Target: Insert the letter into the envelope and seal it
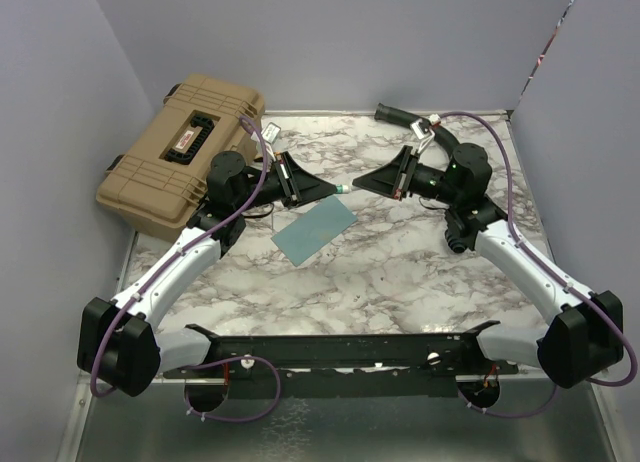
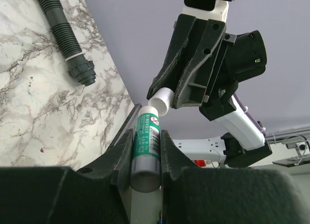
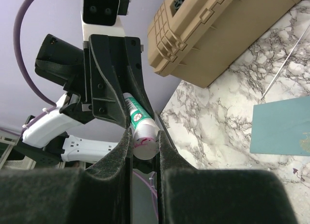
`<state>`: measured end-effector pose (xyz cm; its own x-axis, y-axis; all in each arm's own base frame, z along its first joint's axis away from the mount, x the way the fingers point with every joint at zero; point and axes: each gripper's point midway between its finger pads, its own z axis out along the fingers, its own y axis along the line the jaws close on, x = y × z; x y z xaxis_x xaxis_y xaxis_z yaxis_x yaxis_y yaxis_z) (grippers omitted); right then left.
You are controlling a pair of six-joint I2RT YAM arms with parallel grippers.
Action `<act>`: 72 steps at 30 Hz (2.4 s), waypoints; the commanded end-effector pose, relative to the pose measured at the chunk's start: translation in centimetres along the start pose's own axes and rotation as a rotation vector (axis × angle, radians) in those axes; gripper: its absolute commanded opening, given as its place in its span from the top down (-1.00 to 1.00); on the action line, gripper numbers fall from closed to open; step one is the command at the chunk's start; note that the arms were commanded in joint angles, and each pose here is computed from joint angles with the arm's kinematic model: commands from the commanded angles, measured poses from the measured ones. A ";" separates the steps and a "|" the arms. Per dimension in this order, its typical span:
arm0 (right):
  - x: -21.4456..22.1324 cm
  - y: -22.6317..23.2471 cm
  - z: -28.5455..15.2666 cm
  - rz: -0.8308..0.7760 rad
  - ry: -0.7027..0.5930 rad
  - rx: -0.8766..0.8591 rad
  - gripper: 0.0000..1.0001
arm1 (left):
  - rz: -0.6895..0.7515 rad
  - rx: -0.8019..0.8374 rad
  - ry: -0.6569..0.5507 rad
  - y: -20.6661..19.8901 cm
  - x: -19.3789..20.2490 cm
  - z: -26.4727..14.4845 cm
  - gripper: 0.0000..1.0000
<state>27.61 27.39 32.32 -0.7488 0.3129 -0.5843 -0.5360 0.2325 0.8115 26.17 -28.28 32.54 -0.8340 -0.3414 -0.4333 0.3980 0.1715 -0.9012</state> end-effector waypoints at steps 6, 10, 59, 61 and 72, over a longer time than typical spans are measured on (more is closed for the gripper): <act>0.3 1.1 0.2 -0.027 0.032 -0.037 0.95 | 0.050 0.047 0.016 -1.4 -0.1 0.2 1.00; 0.6 0.9 0.5 -0.024 0.047 -0.040 0.95 | 0.052 0.050 0.017 -1.6 0.0 0.2 1.00; 4.0 8.2 0.7 0.146 0.082 -0.310 0.99 | 0.054 0.215 0.035 -5.3 3.5 1.2 1.00; 4.3 8.3 1.1 0.145 0.090 -0.319 0.99 | 0.033 0.199 0.037 -4.6 4.1 1.5 1.00; 6.5 8.5 3.1 0.163 0.155 -0.321 0.99 | 0.067 0.184 0.023 -4.0 4.3 2.1 1.00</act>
<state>25.44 29.58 37.12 -0.7849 0.4309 -0.4452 -0.5104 -0.0425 0.8589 24.31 -29.18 37.17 -0.7419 -0.4542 -0.4932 0.5403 0.0306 -0.8409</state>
